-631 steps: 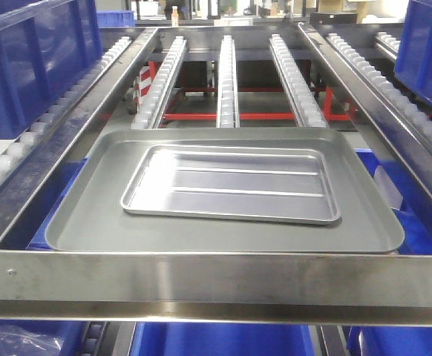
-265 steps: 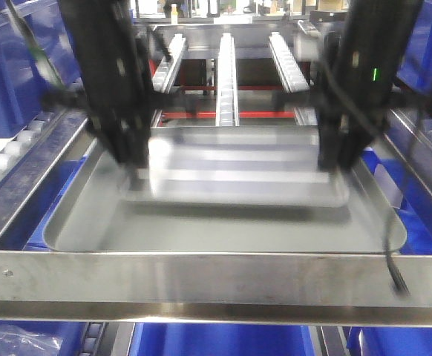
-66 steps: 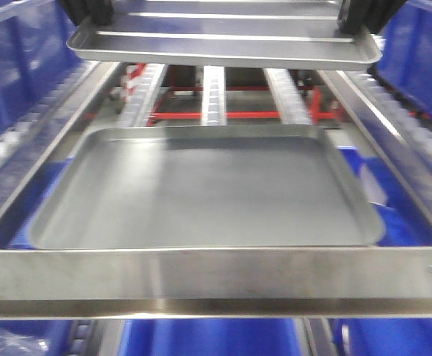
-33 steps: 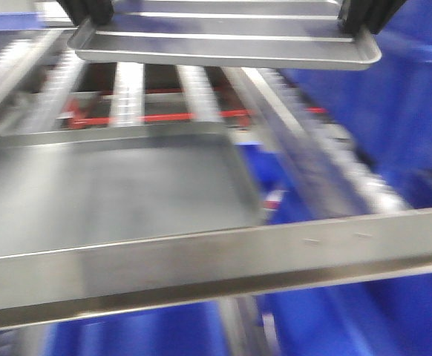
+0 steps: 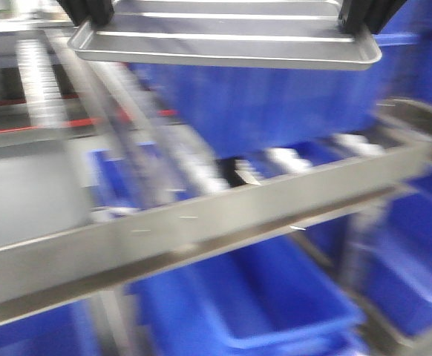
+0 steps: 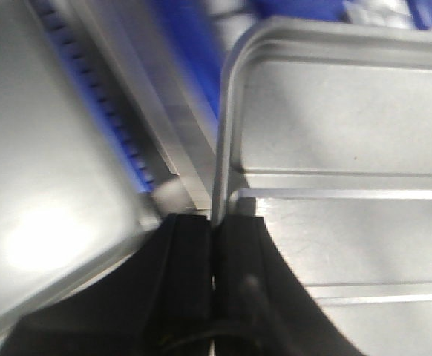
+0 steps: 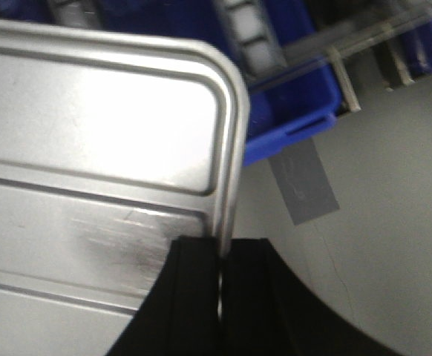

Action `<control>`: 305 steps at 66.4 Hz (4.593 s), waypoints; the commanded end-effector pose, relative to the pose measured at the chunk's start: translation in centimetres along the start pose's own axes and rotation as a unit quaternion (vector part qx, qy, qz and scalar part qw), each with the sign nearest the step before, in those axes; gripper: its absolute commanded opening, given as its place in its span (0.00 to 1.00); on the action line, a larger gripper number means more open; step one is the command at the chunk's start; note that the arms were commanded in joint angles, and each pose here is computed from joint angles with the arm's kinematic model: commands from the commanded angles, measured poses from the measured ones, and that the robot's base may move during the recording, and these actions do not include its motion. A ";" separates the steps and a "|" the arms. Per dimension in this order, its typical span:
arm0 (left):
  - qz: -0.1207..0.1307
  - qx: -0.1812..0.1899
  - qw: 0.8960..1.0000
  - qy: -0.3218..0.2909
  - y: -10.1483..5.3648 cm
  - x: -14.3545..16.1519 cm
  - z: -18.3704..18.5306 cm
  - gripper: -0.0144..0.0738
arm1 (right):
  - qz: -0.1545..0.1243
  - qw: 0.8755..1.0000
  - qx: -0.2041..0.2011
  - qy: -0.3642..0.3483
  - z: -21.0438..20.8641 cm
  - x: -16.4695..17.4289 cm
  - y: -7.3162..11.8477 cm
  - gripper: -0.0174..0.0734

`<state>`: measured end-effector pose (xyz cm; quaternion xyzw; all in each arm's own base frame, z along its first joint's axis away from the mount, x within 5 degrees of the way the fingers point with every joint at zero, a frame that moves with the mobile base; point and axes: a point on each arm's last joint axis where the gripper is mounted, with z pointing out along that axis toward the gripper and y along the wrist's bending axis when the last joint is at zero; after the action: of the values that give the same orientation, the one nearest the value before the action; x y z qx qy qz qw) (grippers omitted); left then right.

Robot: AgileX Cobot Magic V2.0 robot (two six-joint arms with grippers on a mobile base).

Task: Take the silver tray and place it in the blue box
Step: 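Turn the base away from the rack, carrying the tray in both grippers, then drive across the room holding the silver tray with both grippers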

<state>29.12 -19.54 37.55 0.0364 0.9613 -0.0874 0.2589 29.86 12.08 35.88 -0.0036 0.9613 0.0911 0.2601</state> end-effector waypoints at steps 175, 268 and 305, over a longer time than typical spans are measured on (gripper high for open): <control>0.003 -0.005 0.998 -0.057 0.8 -0.9 -2.9 0.04 | -0.016 0.999 0.013 -0.048 -2.7 -0.7 -0.7 0.26; 0.001 -0.001 0.998 -0.056 0.7 -0.9 -2.9 0.04 | -0.016 0.999 0.014 -0.046 -2.7 -0.7 -0.7 0.26; 0.000 0.002 0.999 -0.053 0.6 -0.8 -2.9 0.04 | -0.016 0.999 0.014 -0.045 -2.6 -0.7 -0.7 0.26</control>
<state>29.06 -19.62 37.53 0.0355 0.9617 -0.0922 0.2557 29.71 12.00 35.95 -0.0037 0.9621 0.0890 0.2576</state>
